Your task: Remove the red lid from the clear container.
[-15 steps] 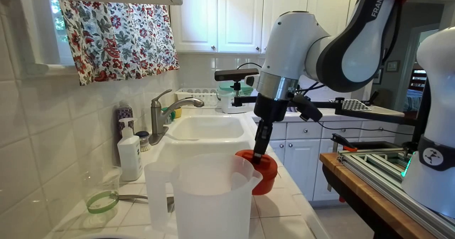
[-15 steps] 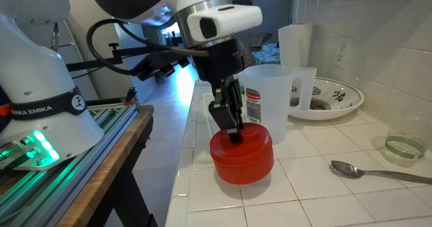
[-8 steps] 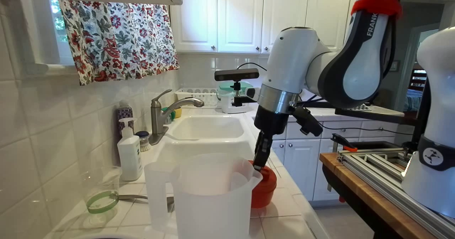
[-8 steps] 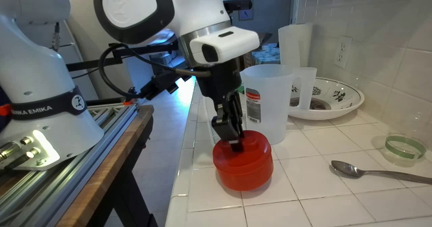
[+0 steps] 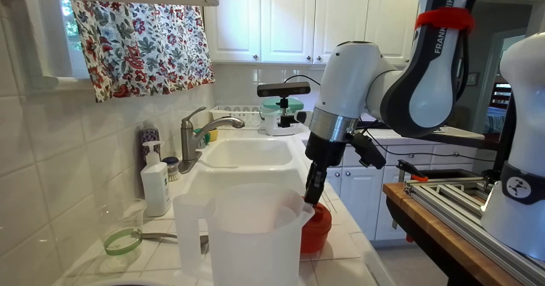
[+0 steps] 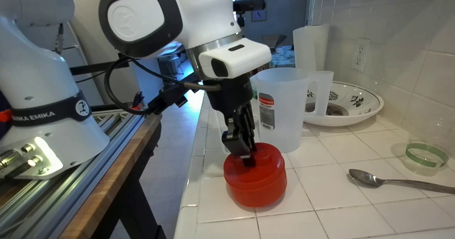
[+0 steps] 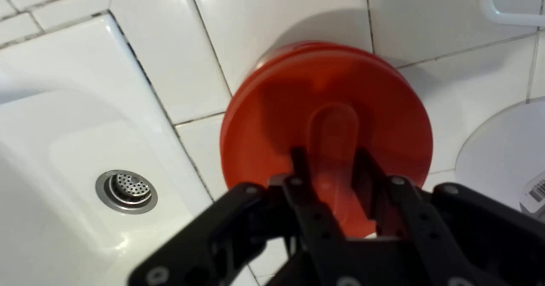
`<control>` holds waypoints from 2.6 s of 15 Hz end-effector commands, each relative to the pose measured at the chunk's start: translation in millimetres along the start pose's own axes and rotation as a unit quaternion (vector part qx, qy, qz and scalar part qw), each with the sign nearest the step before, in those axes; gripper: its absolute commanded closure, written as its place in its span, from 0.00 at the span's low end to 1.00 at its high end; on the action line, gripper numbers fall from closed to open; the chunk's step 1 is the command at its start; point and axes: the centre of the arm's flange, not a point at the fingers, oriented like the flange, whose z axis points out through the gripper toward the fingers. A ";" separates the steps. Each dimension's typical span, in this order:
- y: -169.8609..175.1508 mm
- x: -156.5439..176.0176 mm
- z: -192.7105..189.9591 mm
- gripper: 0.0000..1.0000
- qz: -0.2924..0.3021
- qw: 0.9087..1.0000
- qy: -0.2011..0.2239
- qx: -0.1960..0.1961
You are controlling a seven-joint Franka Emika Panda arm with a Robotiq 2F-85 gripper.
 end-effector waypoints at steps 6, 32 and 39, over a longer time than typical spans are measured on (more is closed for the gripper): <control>-0.3 0.0 -0.1 0.70 -0.002 1.000 0.000 0.000; -41.1 15.4 -81.7 0.00 -0.025 0.999 -0.012 -0.018; -92.4 14.3 -139.2 0.00 -0.056 0.998 -0.012 -0.005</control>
